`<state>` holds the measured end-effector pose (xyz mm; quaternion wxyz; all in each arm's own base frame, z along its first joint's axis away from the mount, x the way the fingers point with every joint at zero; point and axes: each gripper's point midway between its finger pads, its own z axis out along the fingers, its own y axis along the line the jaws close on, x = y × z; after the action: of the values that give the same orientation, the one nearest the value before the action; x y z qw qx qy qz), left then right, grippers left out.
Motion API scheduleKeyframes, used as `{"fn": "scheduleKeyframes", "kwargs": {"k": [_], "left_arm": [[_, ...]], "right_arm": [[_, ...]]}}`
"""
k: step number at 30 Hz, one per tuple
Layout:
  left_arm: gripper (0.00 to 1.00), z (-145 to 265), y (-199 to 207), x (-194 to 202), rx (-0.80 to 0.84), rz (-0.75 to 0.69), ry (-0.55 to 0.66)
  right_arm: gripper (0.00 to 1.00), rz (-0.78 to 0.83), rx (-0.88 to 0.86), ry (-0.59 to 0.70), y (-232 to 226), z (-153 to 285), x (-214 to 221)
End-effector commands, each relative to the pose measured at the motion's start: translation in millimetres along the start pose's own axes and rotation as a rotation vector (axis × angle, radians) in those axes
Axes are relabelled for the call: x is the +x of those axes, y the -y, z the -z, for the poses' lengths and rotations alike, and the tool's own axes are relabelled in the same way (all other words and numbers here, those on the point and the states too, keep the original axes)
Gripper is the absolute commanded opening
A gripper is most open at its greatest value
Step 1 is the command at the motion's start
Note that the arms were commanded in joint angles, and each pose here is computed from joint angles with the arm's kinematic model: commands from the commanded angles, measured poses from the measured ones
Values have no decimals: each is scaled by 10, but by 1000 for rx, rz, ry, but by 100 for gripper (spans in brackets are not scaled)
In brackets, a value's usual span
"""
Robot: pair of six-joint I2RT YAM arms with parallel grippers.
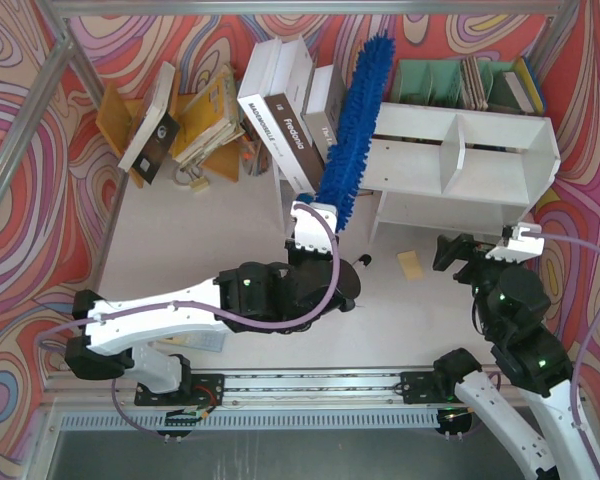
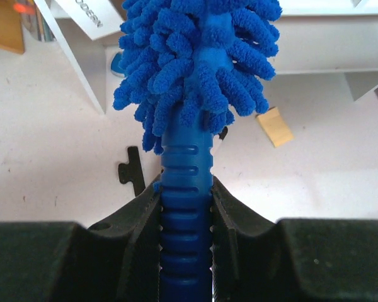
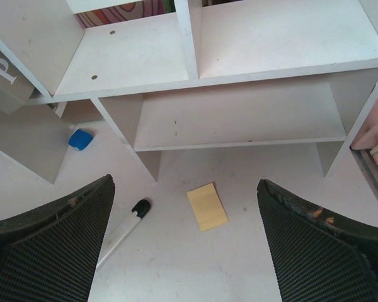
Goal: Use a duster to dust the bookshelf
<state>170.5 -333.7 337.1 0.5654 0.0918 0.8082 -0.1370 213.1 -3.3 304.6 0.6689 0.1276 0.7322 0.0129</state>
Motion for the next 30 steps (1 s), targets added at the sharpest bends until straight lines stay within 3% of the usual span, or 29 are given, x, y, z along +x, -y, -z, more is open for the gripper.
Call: {"fn": "scheduleKeyframes", "kwargs": {"k": [1,19,30], "left_arm": [[0,-66,-54,172,-43,28,-29],[0,143,-168,-610,-16,80,149],[0,89,-224,-241,-6,100,90]], "right_arm": [[84,-3,-7,54,-6,4,-121],[84,-17,12,72,40,16,-119],[84,-21,24,79,66,15,-117]]}}
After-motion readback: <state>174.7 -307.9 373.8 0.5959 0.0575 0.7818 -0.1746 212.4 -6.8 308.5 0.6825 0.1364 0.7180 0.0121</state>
